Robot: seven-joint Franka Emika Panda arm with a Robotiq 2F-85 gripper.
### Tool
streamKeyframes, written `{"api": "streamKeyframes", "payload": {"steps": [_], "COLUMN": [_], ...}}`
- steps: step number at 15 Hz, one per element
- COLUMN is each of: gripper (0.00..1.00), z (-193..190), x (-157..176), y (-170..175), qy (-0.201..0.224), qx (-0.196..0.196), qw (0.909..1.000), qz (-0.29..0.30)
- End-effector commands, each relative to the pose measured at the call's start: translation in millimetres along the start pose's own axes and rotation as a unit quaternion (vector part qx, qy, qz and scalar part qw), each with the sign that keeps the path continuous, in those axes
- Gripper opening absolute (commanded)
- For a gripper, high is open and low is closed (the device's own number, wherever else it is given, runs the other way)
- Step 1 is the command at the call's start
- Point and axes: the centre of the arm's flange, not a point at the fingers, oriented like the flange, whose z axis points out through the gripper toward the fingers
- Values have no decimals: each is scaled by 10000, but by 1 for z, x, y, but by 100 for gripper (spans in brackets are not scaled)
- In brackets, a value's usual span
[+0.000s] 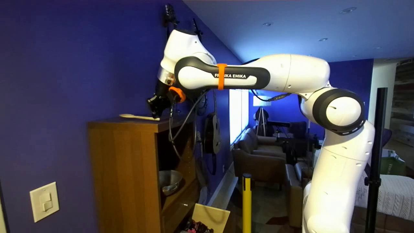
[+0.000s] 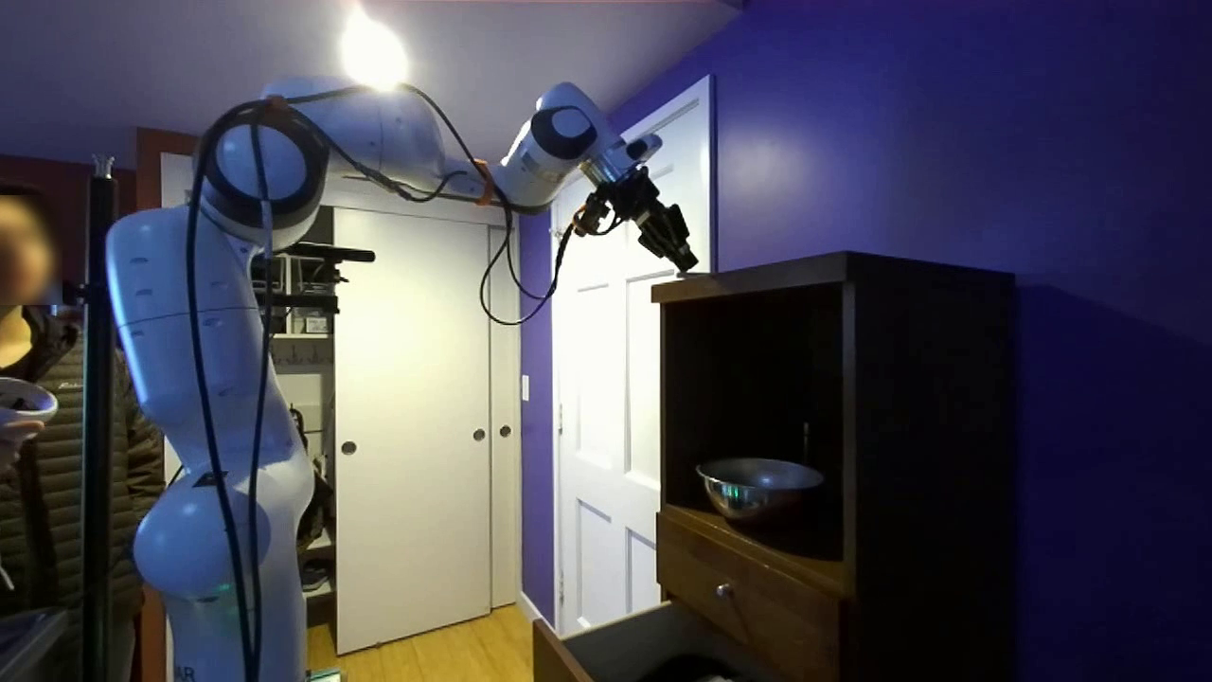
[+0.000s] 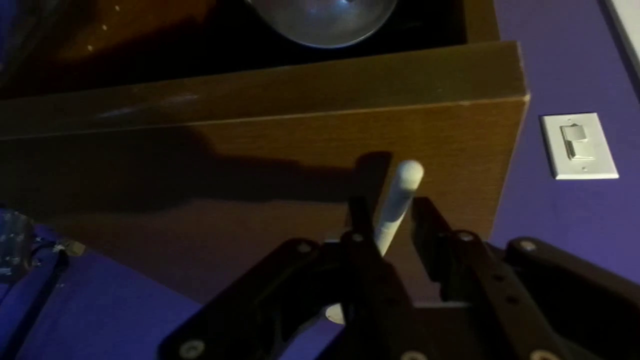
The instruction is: Put the wooden spoon on top of the cabinet
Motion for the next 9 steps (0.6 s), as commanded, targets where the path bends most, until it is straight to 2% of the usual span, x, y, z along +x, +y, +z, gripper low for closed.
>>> {"api": "streamKeyframes", "payload": {"steps": [1,5,7,8,9], "gripper": [59,88,100,100,89], "z": [-11,-47,-48,-40,-45], "x": [34,25,10,28,27], "y": [9,87,138,95,111], "qy": [-86,-88,-146,-45,-18], "qx": [-173,70,518,213,233], "qw": [9996,9988,9979,9988,9987], "qz": [197,473,357,441,452]}}
